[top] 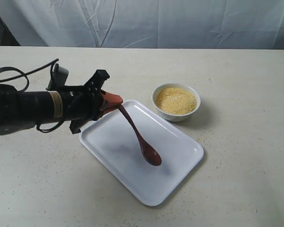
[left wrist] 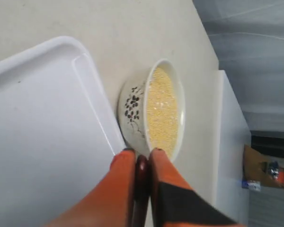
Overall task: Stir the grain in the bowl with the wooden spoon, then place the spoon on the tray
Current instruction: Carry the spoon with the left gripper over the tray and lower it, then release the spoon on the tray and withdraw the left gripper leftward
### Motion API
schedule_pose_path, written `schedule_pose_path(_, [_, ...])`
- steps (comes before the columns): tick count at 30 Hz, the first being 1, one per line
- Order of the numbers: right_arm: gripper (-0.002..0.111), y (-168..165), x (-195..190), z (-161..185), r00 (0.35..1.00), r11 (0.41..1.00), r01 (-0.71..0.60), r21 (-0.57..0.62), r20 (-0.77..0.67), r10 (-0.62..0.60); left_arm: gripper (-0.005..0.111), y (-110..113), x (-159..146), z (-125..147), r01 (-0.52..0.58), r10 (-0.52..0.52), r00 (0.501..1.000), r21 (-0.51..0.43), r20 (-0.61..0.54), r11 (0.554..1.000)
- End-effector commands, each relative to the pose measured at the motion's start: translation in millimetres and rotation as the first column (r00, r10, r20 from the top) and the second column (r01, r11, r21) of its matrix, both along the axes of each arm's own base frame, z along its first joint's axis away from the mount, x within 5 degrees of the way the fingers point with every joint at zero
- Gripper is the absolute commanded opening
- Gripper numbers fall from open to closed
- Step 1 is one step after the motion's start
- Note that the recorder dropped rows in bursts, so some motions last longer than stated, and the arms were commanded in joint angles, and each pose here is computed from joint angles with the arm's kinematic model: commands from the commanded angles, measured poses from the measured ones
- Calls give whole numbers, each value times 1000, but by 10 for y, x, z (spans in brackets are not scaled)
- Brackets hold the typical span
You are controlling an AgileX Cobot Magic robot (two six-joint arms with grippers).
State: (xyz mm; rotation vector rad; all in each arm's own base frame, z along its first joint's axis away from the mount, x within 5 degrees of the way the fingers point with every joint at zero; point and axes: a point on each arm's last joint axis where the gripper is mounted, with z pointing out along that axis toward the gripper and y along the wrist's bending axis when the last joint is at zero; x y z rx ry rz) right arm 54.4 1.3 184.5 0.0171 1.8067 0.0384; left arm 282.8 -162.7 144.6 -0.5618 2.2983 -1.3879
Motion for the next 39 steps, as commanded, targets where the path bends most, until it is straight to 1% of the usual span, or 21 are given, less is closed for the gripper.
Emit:
schedule_pose_path(1, [0, -4, -2, 6, 1000, 1000, 6, -1, 13, -6, 0, -28, -34, -64, -97, 98, 994, 40, -37, 994])
schedule_pose_path(4, [0, -4, -2, 6, 1000, 1000, 6, -1, 13, -6, 7, 4, -33, -104, -119, 124, 990, 86, -61, 989])
schedule_pose_path(6, [0, -4, -2, 6, 1000, 1000, 6, -1, 13, -6, 19, 25, -40, -135, -120, 130, 989, 128, -72, 985])
schedule_pose_path(10, [0, -4, -2, 6, 1000, 1000, 6, -1, 13, -6, 50, 17, -59, -146, -78, 88, 994, 154, -60, 985])
schedule_pose_path(12, [0, -4, -2, 6, 1000, 1000, 6, -1, 13, -6, 60, 10, -74, -152, -46, 56, 997, 171, -51, 984])
schedule_pose_path(14, [0, -4, -2, 6, 1000, 1000, 6, -1, 13, -6, 62, 11, -87, -160, -9, 17, 999, 193, -40, 981])
schedule_pose_path(16, [0, -4, -2, 6, 1000, 1000, 6, -1, 13, -6, 62, 3, -113, -172, 43, -38, 999, 221, -30, 974])
schedule_pose_path(19, [0, -4, -2, 6, 1000, 1000, 6, -1, 13, -6, 61, -7, -148, -188, 78, -65, 996, 221, -65, 972])
schedule_pose_path(22, [0, -4, -2, 6, 1000, 1000, 6, -1, 13, -6, 61, -24, -188, -130, 129, -118, 991, 208, -63, 970])
schedule_pose_path(24, [0, -4, -2, 6, 1000, 1000, 6, -1, 13, -6, 60, -31, -206, -35, 173, -171, 985, 169, -27, 970])
schedule_pose_path(26, [0, -4, -2, 6, 1000, 1000, 6, -1, 13, -6, 51, -20, -215, 107, 212, -218, 975, 120, 37, 970])
schedule_pose_path(27, [0, -4, -2, 6, 1000, 1000, 6, -1, 13, -6, 41, 0, -213, 198, 233, -243, 966, 108, 89, 966])
schedule_pose_path(29, [0, -4, -2, 6, 1000, 1000, 6, -1, 13, -6, 17, 57, -194, 369, 279, -311, 925, 166, 219, 946])
schedule_pose_path(30, [0, -4, -2, 6, 1000, 1000, 6, -1, 13, -6, 5, 100, -171, 448, 291, -352, 890, 235, 289, 928])
schedule_pose_path(31, [0, -4, -2, 6, 1000, 1000, 6, -1, 13, -6, 1, 148, -138, 522, 289, -397, 846, 320, 356, 903])
schedule_pose_path(32, [0, -4, -2, 6, 1000, 1000, 6, -1, 13, -6, 0, 190, -105, 579, 269, -424, 814, 390, 396, 881])
schedule_pose_path(33, [0, -4, -2, 6, 1000, 1000, 6, -1, 13, -6, 0, 248, -61, 642, 225, -455, 782, 488, 426, 843])
schedule_pose_path(35, [0, -4, -2, 6, 1000, 1000, 6, -1, 13, -6, 0, 385, 24, 760, 80, -480, 765, 676, 430, 733])
schedule_pose_path(37, [0, -4, -2, 6, 1000, 1000, 6, -1, 13, -6, 0, 555, 82, 935, -112, -508, 752, 841, 420, 529])
schedule_pose_path(38, [0, -4, -2, 6, 1000, 1000, 6, -1, 13, -6, 0, 714, 114, 1037, -245, -456, 789, 891, 412, 382])
schedule_pose_path(39, [0, -4, -2, 6, 1000, 1000, 6, -1, 13, -6, 0, 821, 111, 1128, -323, -411, 810, 903, 418, 281])
